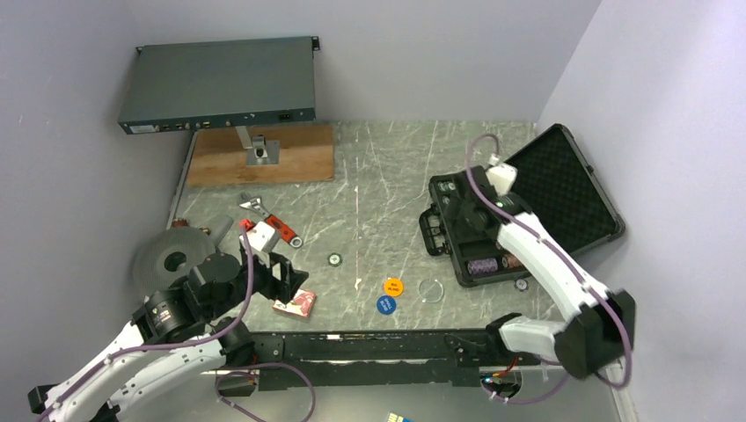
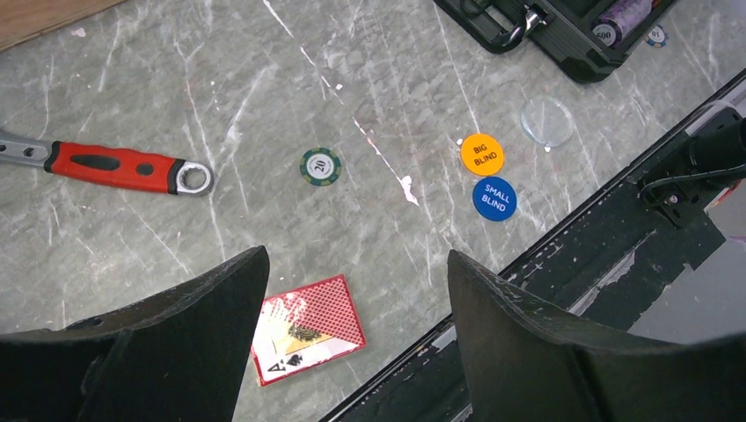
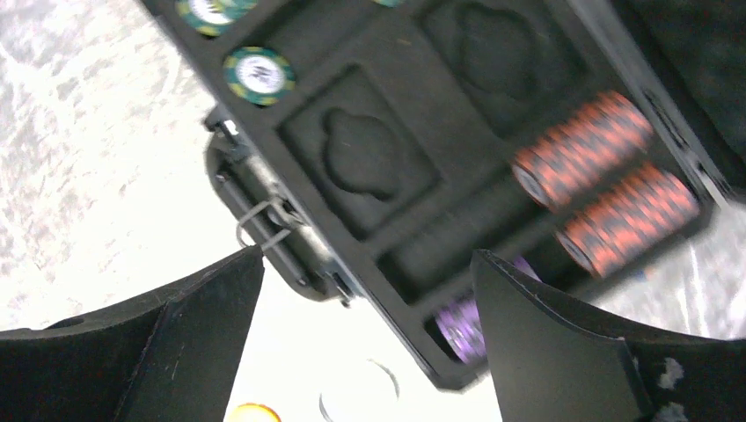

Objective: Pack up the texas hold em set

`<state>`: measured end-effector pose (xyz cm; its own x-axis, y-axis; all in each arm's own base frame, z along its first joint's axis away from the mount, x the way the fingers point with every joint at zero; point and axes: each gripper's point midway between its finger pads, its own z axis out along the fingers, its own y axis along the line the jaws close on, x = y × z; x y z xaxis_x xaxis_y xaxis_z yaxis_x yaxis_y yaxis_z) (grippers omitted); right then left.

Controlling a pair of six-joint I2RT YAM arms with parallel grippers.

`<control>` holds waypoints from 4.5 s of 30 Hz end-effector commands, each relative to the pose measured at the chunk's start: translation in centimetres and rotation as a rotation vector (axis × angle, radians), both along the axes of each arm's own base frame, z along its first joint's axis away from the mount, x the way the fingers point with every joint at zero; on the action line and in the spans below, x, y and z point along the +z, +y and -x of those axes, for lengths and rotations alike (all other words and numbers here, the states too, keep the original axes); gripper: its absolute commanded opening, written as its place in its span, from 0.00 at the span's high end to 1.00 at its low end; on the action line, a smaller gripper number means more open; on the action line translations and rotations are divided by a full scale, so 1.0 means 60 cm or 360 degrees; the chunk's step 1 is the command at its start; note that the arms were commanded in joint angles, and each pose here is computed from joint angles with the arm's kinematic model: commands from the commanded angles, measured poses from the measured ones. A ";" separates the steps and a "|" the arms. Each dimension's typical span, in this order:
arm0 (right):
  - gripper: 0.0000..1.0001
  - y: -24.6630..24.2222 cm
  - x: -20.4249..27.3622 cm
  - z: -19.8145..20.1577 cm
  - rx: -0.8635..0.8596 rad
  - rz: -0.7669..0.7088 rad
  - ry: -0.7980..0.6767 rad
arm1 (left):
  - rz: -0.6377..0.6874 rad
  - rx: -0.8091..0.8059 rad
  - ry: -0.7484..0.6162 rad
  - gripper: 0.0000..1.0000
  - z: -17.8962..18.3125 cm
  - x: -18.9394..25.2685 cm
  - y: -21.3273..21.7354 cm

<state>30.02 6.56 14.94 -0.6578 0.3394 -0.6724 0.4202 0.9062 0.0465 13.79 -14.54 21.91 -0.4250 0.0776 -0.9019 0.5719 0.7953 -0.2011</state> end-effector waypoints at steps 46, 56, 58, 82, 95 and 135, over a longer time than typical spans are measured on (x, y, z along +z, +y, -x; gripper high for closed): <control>0.43 -0.337 -0.208 0.205 -0.1592 -0.0281 -0.0062 | 0.0113 -0.0123 -0.0093 0.21 0.021 0.025 -0.008; 0.09 -0.344 -0.214 0.163 -0.1457 -0.0440 -0.0218 | 0.0071 -0.0090 -0.0056 0.22 0.014 0.016 -0.009; 0.10 -0.332 -0.226 0.161 -0.1445 -0.0505 -0.0188 | 0.0060 -0.0089 -0.0048 0.22 0.014 0.013 -0.009; 0.69 -0.259 -0.242 0.227 -0.1516 -0.0572 0.0225 | 0.0228 -0.0042 -0.0165 0.23 0.025 0.049 0.019; 0.66 -0.299 -0.231 0.246 -0.1620 -0.0330 0.0409 | 0.0286 -0.0036 -0.0199 0.23 0.031 0.057 0.028; 0.29 -0.245 -0.175 0.214 -0.1303 -0.0397 0.0286 | 0.0301 -0.0016 -0.0226 0.21 0.031 0.062 0.036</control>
<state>15.53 -7.89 4.61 -0.2138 0.8793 -0.4255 0.9727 0.2317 -0.0101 11.89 -12.57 25.29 -0.3023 -0.0776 -0.9501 0.6171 0.7437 -0.2571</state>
